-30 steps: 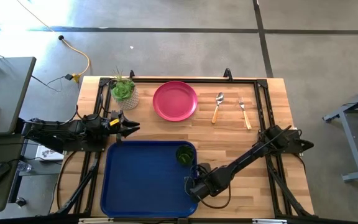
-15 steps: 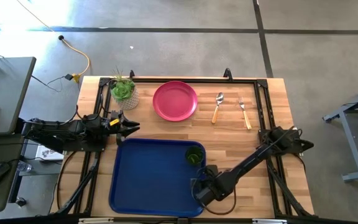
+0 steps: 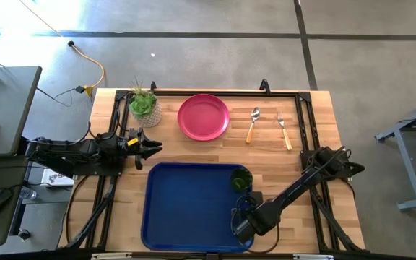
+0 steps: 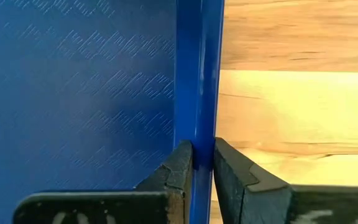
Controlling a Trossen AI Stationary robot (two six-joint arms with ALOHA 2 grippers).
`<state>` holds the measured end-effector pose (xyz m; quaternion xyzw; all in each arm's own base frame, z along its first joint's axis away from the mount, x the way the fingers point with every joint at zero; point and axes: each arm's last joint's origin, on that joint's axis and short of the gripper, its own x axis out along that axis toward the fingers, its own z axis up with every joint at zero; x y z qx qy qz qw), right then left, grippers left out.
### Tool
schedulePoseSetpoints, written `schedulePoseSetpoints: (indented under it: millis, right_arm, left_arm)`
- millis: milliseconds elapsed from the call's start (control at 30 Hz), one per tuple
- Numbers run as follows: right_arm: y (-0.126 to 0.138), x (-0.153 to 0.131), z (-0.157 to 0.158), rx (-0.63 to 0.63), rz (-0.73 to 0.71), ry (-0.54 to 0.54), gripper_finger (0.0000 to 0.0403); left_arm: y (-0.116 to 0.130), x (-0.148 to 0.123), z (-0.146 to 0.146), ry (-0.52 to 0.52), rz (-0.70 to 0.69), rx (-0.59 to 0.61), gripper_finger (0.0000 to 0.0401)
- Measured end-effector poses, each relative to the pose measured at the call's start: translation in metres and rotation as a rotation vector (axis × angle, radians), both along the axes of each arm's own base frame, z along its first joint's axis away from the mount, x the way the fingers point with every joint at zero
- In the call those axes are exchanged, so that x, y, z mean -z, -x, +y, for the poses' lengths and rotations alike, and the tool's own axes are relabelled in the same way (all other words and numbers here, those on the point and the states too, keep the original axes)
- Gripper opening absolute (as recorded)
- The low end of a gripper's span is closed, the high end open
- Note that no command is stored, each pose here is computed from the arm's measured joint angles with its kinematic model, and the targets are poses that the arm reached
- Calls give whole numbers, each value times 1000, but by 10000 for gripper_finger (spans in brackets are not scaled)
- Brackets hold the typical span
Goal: Pick and place plate/cup/fork/spoon on tray
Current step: Move the blue tray to the center of the table
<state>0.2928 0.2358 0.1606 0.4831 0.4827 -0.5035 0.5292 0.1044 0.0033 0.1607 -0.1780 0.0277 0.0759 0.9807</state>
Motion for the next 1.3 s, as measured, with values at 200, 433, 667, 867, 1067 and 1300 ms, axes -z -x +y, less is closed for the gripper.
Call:
schedulePoseSetpoints:
  millis: [200, 433, 667, 867, 1067, 1300]
  right_arm:
    - [8, 3, 1, 3, 40, 5, 35]
    - [13, 4, -1, -3, 44, 13, 35]
    - [21, 0, -6, -5, 120, 48, 34]
    - [25, 0, -2, -13, 134, 31, 34]
    - [29, 0, 0, -9, 175, 6, 34]
    - [27, 0, -1, -7, 173, 8, 34]
  left_arm:
    - [0, 0, 0, 1, 0, 0, 99]
    - [0, 0, 0, 24, -6, -2, 99]
    - [0, 0, 0, 51, -8, -4, 99]
    - [0, 0, 0, 51, -8, -4, 99]
    - [0, 0, 0, 50, -8, -4, 99]
    - [0, 0, 0, 50, -7, -4, 99]
